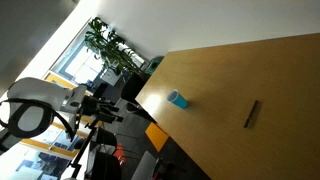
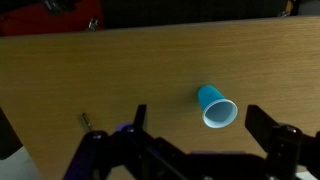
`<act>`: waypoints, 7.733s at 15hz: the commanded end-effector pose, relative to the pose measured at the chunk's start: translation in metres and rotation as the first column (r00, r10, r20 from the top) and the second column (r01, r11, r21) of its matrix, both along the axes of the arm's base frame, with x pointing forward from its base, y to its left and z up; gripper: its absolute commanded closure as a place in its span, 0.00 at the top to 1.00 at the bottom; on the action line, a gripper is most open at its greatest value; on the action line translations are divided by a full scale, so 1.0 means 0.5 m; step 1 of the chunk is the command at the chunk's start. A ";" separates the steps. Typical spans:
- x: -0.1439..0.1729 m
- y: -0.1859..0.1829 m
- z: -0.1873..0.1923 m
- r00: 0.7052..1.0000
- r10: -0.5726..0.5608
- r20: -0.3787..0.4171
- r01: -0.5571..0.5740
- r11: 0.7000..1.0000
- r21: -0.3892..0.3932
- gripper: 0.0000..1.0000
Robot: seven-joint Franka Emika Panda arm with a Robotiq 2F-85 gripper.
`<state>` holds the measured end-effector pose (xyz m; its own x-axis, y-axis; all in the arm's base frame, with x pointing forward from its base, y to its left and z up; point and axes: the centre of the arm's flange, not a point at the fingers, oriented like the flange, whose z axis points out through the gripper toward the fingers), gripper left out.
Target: Put the pen in the cup
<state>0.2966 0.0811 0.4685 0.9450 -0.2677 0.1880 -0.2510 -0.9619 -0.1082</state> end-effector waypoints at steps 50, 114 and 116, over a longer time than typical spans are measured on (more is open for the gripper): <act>0.366 -0.589 -0.153 0.997 -0.057 0.056 0.066 0.985 -0.161 1.00; 0.604 -0.620 -0.747 0.967 0.197 -0.159 -0.222 0.963 -0.156 0.31; 0.607 -0.622 -0.747 0.968 0.196 -0.158 -0.221 0.963 -0.157 0.16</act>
